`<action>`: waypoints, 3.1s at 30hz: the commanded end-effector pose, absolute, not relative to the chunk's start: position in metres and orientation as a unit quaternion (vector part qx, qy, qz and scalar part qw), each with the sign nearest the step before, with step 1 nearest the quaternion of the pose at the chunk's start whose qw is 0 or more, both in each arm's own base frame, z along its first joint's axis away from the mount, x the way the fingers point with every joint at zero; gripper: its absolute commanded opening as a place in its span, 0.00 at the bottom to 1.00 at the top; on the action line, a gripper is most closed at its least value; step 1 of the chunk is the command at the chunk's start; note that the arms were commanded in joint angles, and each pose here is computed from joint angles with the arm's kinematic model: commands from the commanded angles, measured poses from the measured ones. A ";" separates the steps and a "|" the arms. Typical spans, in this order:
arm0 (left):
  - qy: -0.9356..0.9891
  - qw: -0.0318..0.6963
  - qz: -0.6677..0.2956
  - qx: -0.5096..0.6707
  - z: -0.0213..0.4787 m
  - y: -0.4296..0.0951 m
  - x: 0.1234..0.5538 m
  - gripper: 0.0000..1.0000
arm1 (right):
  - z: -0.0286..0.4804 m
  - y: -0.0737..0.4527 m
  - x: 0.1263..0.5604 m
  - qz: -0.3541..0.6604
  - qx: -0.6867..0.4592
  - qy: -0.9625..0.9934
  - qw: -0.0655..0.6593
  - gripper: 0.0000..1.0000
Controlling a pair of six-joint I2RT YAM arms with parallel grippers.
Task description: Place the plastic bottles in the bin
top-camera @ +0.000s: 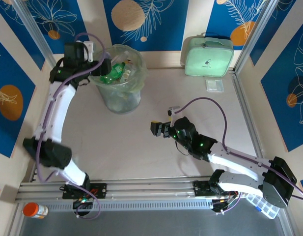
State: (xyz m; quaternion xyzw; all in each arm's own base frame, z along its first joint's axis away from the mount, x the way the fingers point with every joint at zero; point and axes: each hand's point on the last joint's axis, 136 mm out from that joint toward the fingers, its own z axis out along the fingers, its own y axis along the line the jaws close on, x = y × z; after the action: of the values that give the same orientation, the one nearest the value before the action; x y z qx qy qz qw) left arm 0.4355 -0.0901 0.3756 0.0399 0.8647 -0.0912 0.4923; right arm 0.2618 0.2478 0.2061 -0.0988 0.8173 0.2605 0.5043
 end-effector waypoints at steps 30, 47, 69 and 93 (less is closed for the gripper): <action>0.744 0.654 0.109 0.085 0.165 -0.043 0.319 0.99 | 0.208 0.077 0.333 0.054 0.008 0.762 0.645 0.99; 0.792 0.605 0.036 0.076 0.098 -0.036 0.389 0.99 | 0.100 0.010 0.383 0.049 0.033 0.794 0.605 0.99; 0.815 0.576 -0.005 0.065 0.091 -0.030 0.397 0.99 | 0.094 0.033 0.396 0.109 -0.028 0.828 0.550 0.99; 0.813 0.580 0.010 0.060 0.092 -0.027 0.397 0.99 | 0.094 0.032 0.397 0.089 -0.024 0.827 0.554 0.99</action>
State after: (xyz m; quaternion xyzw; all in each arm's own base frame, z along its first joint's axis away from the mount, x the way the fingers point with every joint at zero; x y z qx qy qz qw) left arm 0.3968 -0.0251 0.0842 0.0572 0.8205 0.0112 0.5686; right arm 0.3912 0.0325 0.0806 -0.0163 0.8383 0.0979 0.5362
